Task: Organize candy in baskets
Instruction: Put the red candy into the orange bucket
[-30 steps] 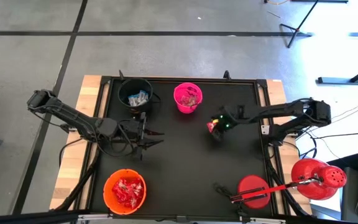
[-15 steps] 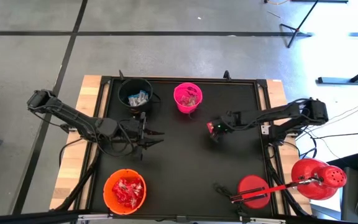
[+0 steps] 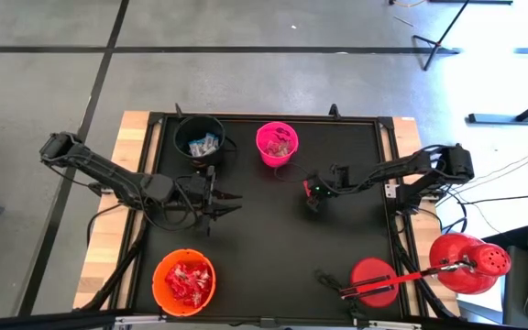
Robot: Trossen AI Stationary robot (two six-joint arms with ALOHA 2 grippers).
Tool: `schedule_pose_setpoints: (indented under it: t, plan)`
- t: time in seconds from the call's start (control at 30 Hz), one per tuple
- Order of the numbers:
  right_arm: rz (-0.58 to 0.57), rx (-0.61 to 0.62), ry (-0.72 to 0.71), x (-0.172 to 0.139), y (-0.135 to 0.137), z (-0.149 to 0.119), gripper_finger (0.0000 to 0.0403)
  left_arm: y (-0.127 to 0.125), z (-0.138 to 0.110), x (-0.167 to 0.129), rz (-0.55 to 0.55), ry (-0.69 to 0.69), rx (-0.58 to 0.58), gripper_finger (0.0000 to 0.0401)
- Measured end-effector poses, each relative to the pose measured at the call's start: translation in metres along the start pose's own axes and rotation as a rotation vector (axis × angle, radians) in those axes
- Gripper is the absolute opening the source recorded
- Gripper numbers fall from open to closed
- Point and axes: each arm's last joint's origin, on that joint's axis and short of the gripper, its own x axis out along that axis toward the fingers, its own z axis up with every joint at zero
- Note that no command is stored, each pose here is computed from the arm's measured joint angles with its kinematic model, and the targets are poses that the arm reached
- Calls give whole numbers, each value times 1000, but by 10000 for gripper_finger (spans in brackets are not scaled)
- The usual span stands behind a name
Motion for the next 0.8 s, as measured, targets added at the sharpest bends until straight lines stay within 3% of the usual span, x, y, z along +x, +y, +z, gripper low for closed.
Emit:
schedule_pose_setpoints:
  t: [0.5, 0.8]
  plan:
    - [70, 13, -54, -10, 1, 4, 14, 0, -4, 3, 5, 18, 4, 115]
    - [307, 19, -110, -18, 12, 14, 4, -1, -21, 14, 25, 76, 25, 115]
